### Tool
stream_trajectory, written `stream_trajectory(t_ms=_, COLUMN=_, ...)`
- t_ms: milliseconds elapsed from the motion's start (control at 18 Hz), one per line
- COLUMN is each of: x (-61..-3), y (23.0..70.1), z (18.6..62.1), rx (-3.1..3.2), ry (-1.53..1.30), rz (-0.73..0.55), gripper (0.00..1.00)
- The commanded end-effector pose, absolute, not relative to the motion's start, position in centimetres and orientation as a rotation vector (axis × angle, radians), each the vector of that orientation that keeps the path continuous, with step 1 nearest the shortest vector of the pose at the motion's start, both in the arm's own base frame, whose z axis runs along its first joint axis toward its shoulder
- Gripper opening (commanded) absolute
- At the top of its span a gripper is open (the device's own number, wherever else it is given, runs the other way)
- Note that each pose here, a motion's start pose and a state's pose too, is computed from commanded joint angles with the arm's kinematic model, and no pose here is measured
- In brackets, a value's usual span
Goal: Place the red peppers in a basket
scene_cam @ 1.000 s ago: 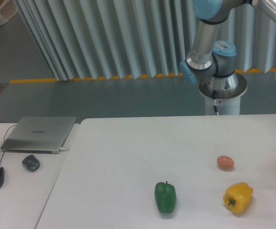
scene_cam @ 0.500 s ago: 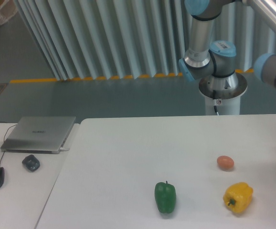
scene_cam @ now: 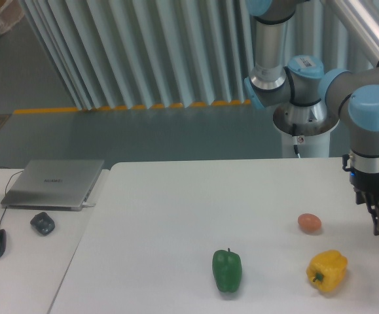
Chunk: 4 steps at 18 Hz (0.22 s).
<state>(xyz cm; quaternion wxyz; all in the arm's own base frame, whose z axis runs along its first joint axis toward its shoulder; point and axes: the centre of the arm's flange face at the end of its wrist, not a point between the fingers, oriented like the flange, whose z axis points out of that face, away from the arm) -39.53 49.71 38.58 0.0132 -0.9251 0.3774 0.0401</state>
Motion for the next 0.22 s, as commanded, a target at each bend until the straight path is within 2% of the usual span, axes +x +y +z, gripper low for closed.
stream_trajectory(t_ms=222, x=-38.61, y=49.52, z=37.87, rx=-2.885, ry=1.187, rz=0.106, gripper=1.00)
